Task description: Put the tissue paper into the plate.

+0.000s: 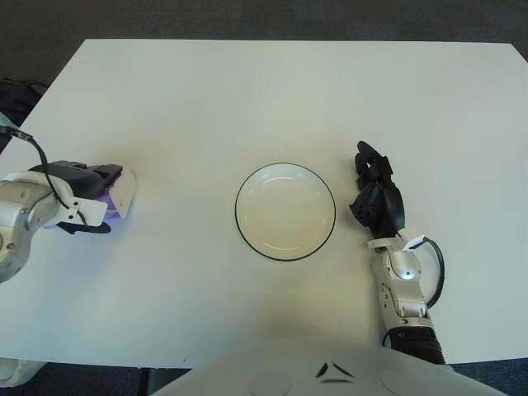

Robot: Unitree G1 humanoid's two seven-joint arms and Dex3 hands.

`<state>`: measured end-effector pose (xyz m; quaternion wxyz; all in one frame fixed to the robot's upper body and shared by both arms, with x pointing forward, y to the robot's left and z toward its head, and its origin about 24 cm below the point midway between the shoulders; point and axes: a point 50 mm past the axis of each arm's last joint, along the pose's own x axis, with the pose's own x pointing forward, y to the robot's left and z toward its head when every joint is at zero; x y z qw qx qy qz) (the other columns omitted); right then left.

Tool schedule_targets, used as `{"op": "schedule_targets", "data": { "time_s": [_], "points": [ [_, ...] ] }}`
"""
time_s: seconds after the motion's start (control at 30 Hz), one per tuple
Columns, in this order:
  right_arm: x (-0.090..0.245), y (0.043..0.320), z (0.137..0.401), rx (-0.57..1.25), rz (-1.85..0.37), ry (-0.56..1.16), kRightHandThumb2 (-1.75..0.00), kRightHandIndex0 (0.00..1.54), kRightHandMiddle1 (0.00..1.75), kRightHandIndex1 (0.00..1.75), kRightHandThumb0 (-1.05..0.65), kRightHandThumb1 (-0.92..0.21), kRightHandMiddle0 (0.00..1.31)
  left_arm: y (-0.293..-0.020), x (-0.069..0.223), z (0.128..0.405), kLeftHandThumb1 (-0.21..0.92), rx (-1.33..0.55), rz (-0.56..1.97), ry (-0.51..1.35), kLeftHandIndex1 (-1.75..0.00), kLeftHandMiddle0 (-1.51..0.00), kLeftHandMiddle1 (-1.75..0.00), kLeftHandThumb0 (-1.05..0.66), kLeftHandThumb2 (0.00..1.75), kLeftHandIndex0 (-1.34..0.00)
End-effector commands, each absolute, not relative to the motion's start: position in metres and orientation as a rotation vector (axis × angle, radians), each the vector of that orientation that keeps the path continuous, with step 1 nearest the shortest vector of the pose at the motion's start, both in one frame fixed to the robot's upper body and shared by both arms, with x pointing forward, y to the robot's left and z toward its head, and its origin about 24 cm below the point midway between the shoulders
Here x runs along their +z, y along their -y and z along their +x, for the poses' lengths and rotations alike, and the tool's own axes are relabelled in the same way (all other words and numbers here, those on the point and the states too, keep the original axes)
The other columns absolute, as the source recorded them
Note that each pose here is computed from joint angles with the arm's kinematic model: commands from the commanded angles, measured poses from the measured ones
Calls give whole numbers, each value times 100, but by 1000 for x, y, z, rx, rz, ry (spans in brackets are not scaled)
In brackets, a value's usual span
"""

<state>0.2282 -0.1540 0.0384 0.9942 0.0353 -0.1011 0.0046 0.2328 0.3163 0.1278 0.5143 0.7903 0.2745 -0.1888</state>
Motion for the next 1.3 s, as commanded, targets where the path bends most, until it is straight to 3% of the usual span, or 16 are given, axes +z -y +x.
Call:
{"op": "schedule_targets", "data": {
  "time_s": [0.0,0.3,0.43,0.7,0.73,0.87,1.0,1.1,1.13,1.2,1.23,1.27],
  "points": [
    [-7,168,202,-33,81,-56,-101,22,56,1,-73,-92,0,-319,16,183,88,-856,1756,-983,-83,-54,-37,-70,24,0],
    [-6,170,203,-31,81,-57,-102,24,58,2,-73,-92,0,-316,12,181,77,-835,1751,-986,-107,-51,-62,-68,33,0],
    [-5,170,203,-30,83,-58,-102,26,59,2,-72,-92,0,-320,-13,178,65,-803,1718,-1002,-125,-52,-75,-63,51,-2],
    [-5,172,203,-34,83,-58,-102,29,66,3,-72,-92,0,-342,-43,175,60,-700,1731,-985,-153,-57,-91,-57,67,-19],
    [-5,172,203,-34,83,-58,-102,30,67,4,-72,-92,0,-343,-45,175,62,-688,1733,-978,-155,-59,-94,-50,70,-29],
    [-7,173,203,-39,93,-58,-101,33,74,5,-72,-92,0,-346,-43,176,63,-596,1738,-831,-160,-61,-102,-42,78,-43],
    [-7,174,204,-46,110,-63,-99,38,88,7,-72,-92,0,-343,-37,180,63,-528,1747,-634,-164,-60,-104,-40,83,-44],
    [-8,174,204,-47,126,-73,-96,48,105,20,-72,-92,10,-334,-28,190,62,-482,1737,-508,-167,-61,-106,-40,87,-43],
    [-9,175,204,-45,143,-80,-94,48,110,37,-72,-92,14,-327,-20,195,61,-441,1713,-439,-168,-61,-108,-40,89,-43],
    [-9,176,204,-39,175,-88,-87,49,119,66,-69,-92,21,-320,-9,200,57,-368,1665,-339,-171,-69,-140,-41,97,-44],
    [-10,176,204,-36,189,-89,-80,53,126,85,-65,-92,27,-320,-7,200,52,-336,1646,-308,-173,-79,-153,-42,103,-47],
    [-9,176,204,-32,199,-87,-78,54,129,92,-63,-92,29,-320,-6,200,51,-309,1630,-285,-173,-82,-157,-42,106,-48]
  ]
}}
